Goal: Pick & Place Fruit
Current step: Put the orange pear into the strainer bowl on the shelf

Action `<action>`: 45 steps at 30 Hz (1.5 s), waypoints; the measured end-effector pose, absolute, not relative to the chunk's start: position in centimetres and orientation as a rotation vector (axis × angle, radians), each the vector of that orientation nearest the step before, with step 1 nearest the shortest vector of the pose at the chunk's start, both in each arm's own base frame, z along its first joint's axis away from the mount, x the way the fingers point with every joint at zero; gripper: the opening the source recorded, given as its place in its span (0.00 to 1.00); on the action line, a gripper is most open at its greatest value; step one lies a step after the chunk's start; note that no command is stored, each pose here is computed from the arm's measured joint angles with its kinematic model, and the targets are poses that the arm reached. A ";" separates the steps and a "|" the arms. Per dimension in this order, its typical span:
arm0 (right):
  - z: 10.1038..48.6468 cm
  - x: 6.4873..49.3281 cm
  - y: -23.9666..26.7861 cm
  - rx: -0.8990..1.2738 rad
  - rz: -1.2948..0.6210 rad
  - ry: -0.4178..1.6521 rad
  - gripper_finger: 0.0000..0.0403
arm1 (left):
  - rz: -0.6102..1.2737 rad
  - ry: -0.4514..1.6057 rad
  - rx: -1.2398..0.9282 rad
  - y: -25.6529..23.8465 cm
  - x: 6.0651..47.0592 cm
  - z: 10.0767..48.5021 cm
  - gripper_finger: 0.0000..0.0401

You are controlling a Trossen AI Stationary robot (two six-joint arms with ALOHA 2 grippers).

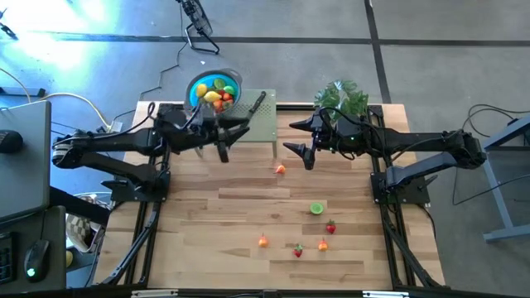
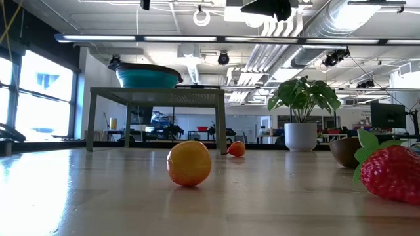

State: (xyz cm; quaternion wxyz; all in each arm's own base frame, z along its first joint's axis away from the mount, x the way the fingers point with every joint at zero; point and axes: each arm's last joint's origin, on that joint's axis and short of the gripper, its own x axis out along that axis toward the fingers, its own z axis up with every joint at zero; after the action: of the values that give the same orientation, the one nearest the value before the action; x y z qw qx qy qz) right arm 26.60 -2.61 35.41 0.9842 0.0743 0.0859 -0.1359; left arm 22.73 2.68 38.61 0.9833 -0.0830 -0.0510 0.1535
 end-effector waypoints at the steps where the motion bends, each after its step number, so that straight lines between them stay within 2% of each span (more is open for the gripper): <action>1: 35.4 26.6 -2.6 0.149 -0.273 0.173 0.79 | 0.300 -0.102 -0.163 2.4 22.4 38.3 0.35; 15: 35.4 26.6 -2.6 0.142 -0.276 0.171 0.79 | 0.199 -0.202 -0.131 -1.1 17.5 38.7 0.35; 20: 35.4 26.6 -2.6 0.142 -0.274 0.172 0.79 | 0.178 -0.169 -0.074 -1.5 16.3 38.7 0.35; 29: 35.4 26.6 -2.6 0.143 -0.273 0.174 0.79 | 0.187 -0.119 -0.084 -1.5 16.8 38.1 0.35; 38: 35.3 26.6 -2.3 0.260 -0.180 0.186 0.79 | 0.190 -0.034 -0.092 -1.7 18.4 36.8 0.35; 45: 33.5 27.2 -2.5 0.293 -0.209 0.316 0.79 | 0.191 -0.004 -0.086 -1.7 18.2 36.6 0.35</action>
State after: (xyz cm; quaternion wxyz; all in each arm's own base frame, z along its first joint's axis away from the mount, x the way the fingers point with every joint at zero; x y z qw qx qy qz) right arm 27.20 -2.54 33.47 0.9714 0.1453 0.1567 -0.1035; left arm 18.24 -1.69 36.59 0.9945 -0.0429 -0.0021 0.0952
